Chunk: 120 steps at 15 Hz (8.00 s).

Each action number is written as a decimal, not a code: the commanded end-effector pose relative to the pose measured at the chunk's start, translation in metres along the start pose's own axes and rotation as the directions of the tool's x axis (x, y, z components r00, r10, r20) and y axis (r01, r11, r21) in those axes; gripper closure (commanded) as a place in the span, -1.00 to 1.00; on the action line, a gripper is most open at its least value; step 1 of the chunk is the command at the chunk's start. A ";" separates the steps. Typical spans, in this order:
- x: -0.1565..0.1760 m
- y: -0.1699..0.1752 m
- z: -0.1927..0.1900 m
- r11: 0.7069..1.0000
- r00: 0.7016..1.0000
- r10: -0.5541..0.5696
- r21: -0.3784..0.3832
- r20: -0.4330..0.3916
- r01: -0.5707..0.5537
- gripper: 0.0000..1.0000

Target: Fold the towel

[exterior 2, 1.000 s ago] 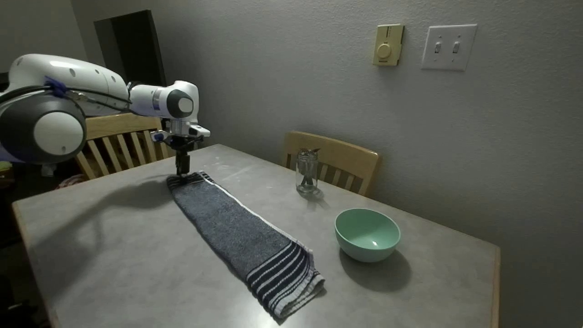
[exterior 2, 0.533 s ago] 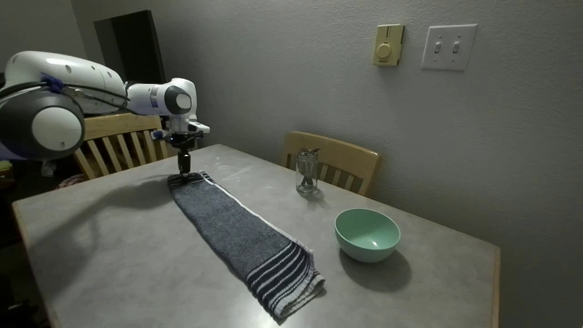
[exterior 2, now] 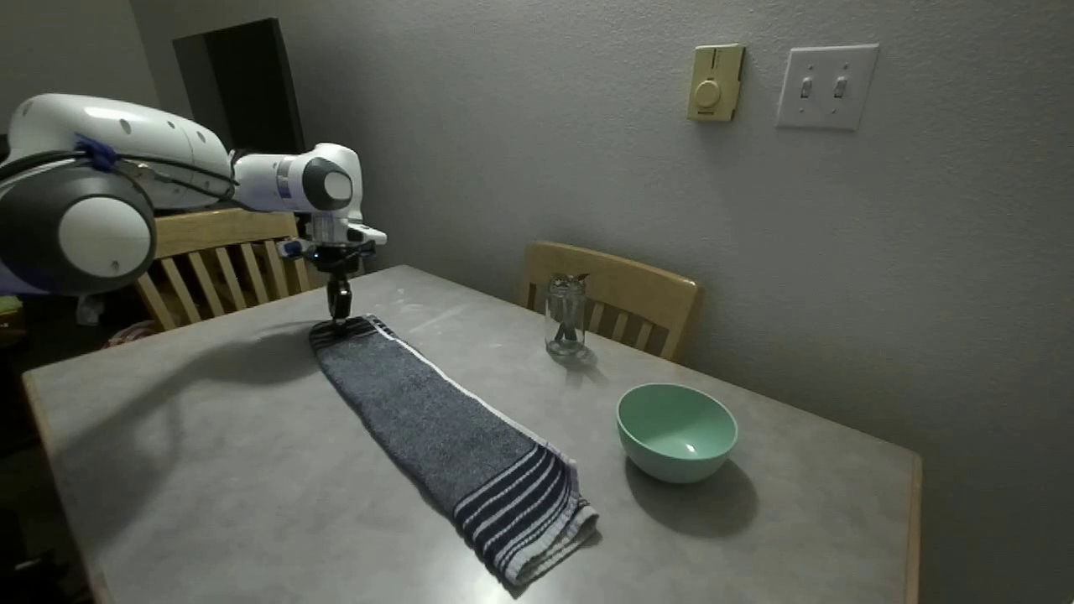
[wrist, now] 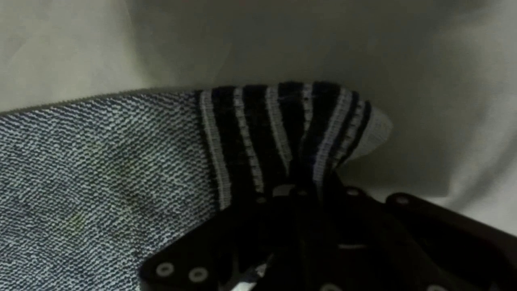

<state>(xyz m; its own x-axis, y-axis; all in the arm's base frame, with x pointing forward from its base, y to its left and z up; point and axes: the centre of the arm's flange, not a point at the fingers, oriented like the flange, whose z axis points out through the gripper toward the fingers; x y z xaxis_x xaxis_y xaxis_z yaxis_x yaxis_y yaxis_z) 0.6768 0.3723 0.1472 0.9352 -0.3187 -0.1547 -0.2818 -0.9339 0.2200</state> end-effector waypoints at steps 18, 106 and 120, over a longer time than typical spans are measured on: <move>-0.005 0.025 -0.055 0.929 0.906 -0.360 0.000 -0.222 0.370 0.95; 0.044 0.229 -0.241 0.974 0.998 0.055 -0.220 -0.015 -0.057 0.81; 0.021 0.244 -0.191 0.981 0.978 0.078 -0.190 0.195 -0.040 0.95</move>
<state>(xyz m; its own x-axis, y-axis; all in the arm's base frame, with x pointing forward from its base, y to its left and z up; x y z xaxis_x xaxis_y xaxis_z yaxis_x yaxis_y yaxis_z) 0.7014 0.1819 0.3919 0.8956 -0.3792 -0.2326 -0.2524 -0.8637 0.4362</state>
